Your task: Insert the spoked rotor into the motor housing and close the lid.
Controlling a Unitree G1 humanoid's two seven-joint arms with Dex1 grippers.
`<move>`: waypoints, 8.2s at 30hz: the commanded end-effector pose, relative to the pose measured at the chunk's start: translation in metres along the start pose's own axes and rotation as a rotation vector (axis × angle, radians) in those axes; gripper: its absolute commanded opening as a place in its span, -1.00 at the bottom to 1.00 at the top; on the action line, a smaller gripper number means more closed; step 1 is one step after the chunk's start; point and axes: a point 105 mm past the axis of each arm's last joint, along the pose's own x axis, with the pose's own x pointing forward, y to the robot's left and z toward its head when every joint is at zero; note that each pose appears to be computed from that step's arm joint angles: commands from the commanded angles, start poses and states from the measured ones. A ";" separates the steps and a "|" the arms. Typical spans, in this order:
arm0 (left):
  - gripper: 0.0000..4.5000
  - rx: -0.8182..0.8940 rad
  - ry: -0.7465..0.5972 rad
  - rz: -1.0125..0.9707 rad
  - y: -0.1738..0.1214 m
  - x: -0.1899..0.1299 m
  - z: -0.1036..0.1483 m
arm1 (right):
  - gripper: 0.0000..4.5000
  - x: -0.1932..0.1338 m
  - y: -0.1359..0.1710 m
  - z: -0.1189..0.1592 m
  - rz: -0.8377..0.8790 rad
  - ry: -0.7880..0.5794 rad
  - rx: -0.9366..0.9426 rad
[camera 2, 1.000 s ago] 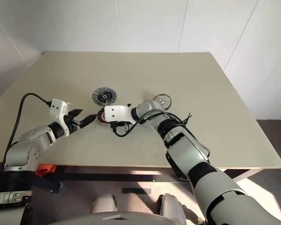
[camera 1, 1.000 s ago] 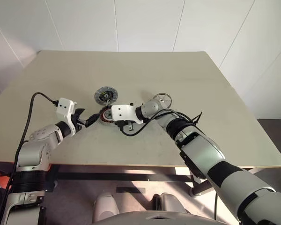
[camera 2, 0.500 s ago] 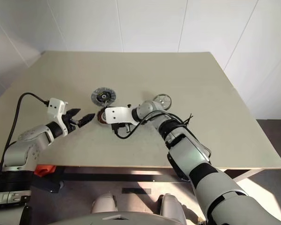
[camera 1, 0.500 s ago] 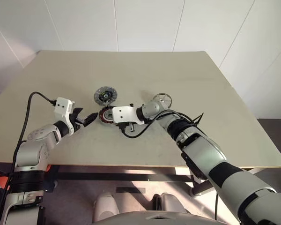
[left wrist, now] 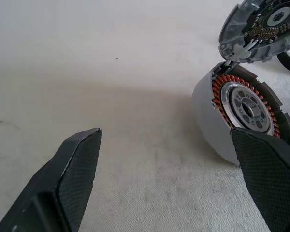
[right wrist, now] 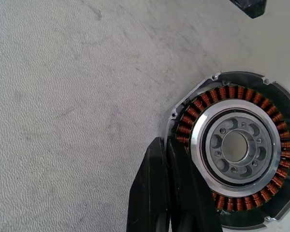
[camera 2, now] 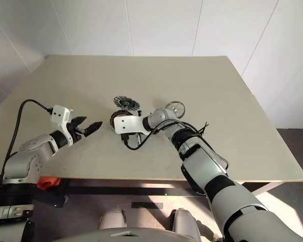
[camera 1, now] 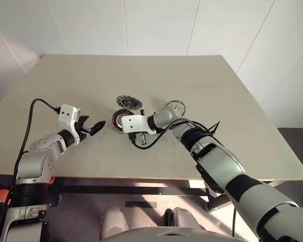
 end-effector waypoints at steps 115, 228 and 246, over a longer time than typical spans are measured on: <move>1.00 -0.011 -0.032 -0.061 -0.013 0.011 0.002 | 0.99 -0.154 -0.004 -0.058 -0.342 0.025 0.396; 1.00 0.020 0.020 -0.078 -0.010 0.014 0.000 | 0.05 -0.163 0.083 -0.124 -0.172 0.011 0.718; 1.00 0.028 0.024 -0.075 -0.009 0.011 0.000 | -0.74 -0.163 0.092 -0.137 -0.175 0.035 0.725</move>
